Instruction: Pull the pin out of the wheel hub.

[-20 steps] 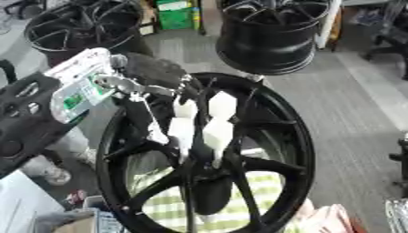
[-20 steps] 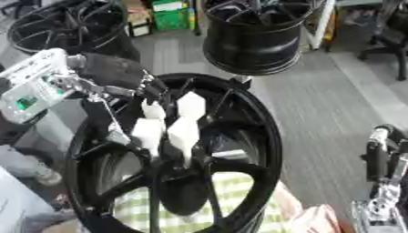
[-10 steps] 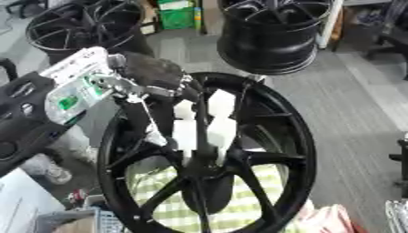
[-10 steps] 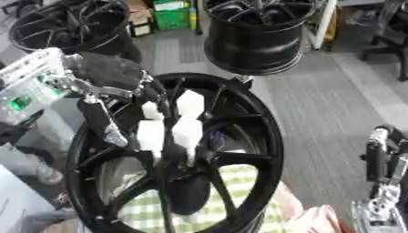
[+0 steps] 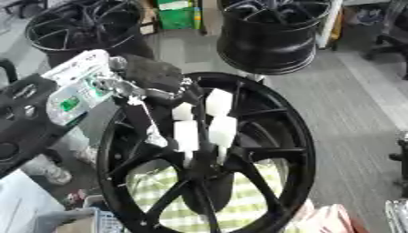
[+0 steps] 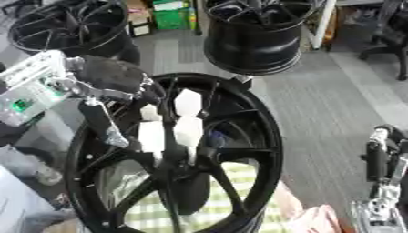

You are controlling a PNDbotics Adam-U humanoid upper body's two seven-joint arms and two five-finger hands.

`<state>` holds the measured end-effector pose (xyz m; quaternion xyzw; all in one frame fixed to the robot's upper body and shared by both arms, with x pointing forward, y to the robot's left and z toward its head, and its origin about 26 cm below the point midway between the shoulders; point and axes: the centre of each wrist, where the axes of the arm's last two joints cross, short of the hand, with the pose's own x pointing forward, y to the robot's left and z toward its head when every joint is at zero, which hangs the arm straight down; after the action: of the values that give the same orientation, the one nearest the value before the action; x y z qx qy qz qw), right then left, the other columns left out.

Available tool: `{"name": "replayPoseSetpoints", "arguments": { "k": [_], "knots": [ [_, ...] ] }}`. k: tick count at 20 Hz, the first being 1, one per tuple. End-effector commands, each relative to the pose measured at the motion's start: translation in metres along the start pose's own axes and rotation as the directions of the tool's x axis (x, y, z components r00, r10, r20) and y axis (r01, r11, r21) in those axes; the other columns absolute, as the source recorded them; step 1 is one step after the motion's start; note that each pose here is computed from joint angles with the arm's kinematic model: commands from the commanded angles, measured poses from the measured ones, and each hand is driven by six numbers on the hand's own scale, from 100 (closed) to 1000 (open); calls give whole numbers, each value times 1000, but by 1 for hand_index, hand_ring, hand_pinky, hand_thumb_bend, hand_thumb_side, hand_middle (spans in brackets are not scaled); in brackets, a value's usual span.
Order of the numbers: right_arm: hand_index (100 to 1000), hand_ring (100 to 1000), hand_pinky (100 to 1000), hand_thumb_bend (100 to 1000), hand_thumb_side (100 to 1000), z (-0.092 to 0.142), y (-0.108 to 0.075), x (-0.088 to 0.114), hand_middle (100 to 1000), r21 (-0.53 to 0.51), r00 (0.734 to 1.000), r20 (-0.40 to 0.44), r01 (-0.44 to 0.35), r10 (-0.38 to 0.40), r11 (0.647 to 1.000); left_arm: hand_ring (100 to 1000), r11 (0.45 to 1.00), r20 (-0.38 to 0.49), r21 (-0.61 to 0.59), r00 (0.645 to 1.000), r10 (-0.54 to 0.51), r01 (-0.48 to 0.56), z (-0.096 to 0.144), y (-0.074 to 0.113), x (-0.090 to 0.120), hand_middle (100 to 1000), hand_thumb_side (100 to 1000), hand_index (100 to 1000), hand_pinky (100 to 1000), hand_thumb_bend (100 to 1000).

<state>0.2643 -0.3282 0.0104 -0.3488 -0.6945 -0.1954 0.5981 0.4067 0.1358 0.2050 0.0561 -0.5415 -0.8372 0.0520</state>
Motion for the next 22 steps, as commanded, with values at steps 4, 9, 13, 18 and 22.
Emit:
{"name": "replayPoseSetpoints", "arguments": {
  "k": [4, 9, 13, 18, 22],
  "knots": [
    [815, 685, 471, 100, 788, -6, -3, 5, 769, 6, 999, 33, -6, 6, 1000, 413, 909, 278, -314, 942, -187, 273, -2, 1, -3, 626, 404, 793, 426, 361],
    [815, 685, 471, 100, 789, -6, -2, 5, 769, 7, 999, 33, -5, 5, 1000, 405, 913, 286, -305, 940, -184, 271, -8, 2, -3, 624, 389, 792, 419, 341],
    [815, 685, 471, 100, 789, -6, -2, 5, 769, 6, 999, 33, -5, 5, 1000, 387, 914, 298, -305, 938, -175, 268, -13, 0, -2, 610, 382, 783, 402, 311],
    [815, 685, 471, 100, 789, -6, -2, 5, 769, 7, 999, 33, -5, 5, 1000, 313, 914, 307, -309, 937, -165, 262, -17, -3, -1, 516, 268, 690, 334, 219],
    [815, 685, 471, 100, 790, -6, -2, 5, 769, 5, 999, 32, -5, 5, 1000, 276, 917, 299, -307, 941, -160, 253, -13, -3, -3, 457, 180, 640, 299, 133]
  ]
}}
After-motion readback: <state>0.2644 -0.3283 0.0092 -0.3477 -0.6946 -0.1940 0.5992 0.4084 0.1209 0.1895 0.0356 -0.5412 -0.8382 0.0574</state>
